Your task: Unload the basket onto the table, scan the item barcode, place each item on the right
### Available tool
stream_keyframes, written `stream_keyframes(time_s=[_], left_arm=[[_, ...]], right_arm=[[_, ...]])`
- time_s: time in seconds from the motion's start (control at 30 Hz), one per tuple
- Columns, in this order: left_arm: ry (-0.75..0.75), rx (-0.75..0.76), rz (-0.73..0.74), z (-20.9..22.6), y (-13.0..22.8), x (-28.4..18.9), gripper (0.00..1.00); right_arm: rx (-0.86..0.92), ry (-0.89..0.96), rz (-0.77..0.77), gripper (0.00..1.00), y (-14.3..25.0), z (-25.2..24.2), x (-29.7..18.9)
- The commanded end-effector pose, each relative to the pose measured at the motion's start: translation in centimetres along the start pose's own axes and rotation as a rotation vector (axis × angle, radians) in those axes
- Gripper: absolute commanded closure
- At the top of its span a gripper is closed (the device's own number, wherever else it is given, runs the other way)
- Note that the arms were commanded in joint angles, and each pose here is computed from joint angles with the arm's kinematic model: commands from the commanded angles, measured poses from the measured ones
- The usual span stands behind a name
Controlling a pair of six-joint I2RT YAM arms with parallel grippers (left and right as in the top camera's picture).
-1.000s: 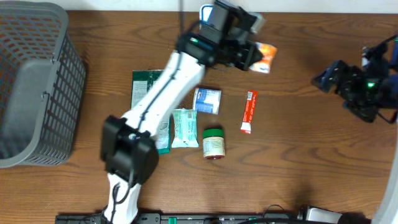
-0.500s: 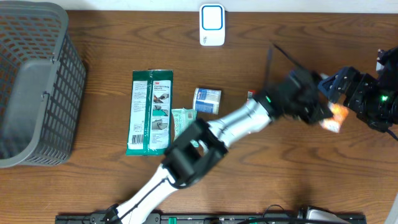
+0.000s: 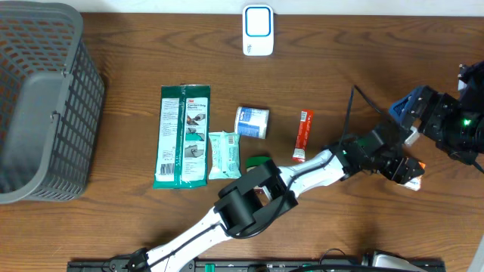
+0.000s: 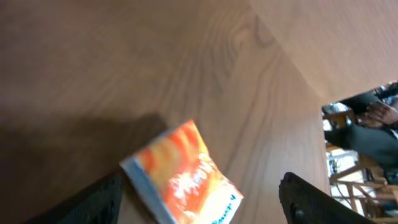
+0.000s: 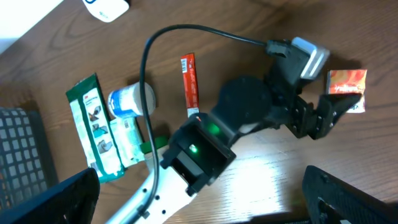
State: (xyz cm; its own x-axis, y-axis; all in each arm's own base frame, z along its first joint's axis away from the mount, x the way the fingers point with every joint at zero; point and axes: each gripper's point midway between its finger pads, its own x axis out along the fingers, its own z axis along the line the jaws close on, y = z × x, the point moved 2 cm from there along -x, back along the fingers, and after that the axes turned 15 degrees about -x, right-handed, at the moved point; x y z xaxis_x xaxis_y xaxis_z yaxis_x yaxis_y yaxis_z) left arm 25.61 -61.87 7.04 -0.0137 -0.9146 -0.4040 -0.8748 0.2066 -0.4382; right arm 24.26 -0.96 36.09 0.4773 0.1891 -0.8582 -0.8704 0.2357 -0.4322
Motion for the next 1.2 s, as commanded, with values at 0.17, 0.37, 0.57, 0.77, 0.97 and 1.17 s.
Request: stream_keyframes(time_s=[0.17, 0.37, 0.57, 0.77, 0.97, 1.17], left_arm=[[0.072, 0.028, -0.062, -2.5, -6.4, -4.8, 0.19], [0.024, -0.011, -0.128, -5.3, -12.0, -12.6, 0.19], [-0.134, -0.119, -0.094, -5.7, -13.2, -22.0, 0.19], [-0.319, -0.060, 0.106, -4.7, -8.2, -27.1, 0.59], [-0.682, -0.015, 0.217, 0.6, -5.0, -30.8, 0.87], [-1.069, 0.035, 0.179, 4.6, -5.5, -35.6, 0.87]], right_arm=[[-0.055, 0.044, -0.018, 0.01, 0.0, -0.7, -0.5], [-0.053, 0.139, -0.015, 0.01, 0.0, -2.1, -0.6], [-0.007, 0.141, 0.087, 0.01, 1.4, -2.8, 1.8], [0.063, 0.151, 0.291, 0.99, 5.1, -4.9, 7.9], [0.211, 0.252, 0.432, 0.99, 10.2, -8.4, 15.1], [0.281, 0.583, 0.327, 0.99, 12.2, -14.7, 19.4]])
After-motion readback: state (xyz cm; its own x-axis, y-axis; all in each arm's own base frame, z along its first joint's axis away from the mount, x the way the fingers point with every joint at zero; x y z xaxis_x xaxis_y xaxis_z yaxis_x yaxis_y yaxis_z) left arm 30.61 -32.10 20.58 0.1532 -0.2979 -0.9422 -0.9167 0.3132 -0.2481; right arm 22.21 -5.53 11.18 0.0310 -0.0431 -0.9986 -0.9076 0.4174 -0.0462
